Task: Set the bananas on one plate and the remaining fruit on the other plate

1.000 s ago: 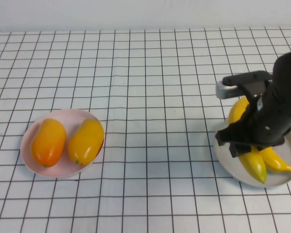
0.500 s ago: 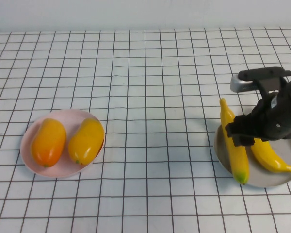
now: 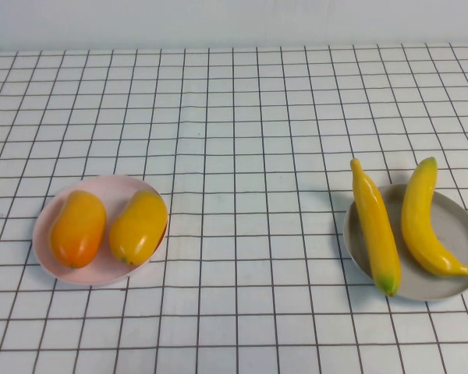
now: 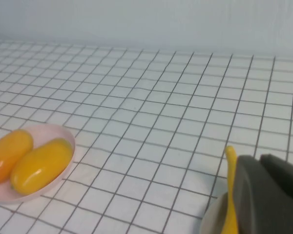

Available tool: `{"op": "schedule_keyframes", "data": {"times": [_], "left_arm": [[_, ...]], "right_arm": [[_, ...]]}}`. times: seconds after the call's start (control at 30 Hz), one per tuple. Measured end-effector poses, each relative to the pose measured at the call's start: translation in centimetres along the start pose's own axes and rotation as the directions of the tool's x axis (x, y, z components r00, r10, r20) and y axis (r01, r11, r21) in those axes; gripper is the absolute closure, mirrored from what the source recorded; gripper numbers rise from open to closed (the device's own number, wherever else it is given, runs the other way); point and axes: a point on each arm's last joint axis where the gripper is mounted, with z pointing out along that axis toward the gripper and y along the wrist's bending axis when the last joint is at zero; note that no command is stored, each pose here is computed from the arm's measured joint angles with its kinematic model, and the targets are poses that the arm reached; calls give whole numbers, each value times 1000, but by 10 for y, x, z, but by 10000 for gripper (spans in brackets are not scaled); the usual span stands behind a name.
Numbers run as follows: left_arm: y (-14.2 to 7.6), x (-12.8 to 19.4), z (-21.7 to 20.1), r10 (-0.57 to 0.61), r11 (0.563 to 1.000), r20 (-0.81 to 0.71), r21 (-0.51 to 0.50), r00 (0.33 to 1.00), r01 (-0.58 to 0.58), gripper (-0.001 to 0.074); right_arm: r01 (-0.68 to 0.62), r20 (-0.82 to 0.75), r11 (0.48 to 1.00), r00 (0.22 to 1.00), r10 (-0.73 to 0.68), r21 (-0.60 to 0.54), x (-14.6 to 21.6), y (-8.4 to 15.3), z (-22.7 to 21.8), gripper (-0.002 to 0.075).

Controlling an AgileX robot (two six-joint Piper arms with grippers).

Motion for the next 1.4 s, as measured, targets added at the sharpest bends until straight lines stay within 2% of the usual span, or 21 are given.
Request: {"op": "schedule_keyframes", "data": {"times": [0.23,0.33,0.67,0.87,1.03,1.13,1.3,1.4], "left_arm": [[0,0,0,0,1000,0,0,1000,0,739],[0,0,0,0,1000,0,0,1000,0,739],[0,0,0,0,1000,0,0,1000,0,739],[0,0,0,0,1000,0,0,1000,0,739],[0,0,0,0,1000,0,0,1000,0,739],[0,0,0,0,1000,0,0,1000,0,739],[0,0,0,0,1000,0,0,1000,0,739],[0,0,0,0,1000,0,0,1000,0,739]], "right_arm": [[104,116,994,987,-108,39,28,-9,-61,740],[80,118,995,989,-87,59,39,-13,-75,740],[49,55,996,997,-54,80,69,-20,-66,741],[82,96,993,991,-89,83,88,-23,-56,741],[34,100,982,994,-53,184,114,-34,-50,741],[21,186,964,980,-72,264,126,-40,-49,741],[10,272,908,953,-136,419,142,-50,-53,741],[-4,255,882,958,-131,471,145,-53,-55,741]]}}
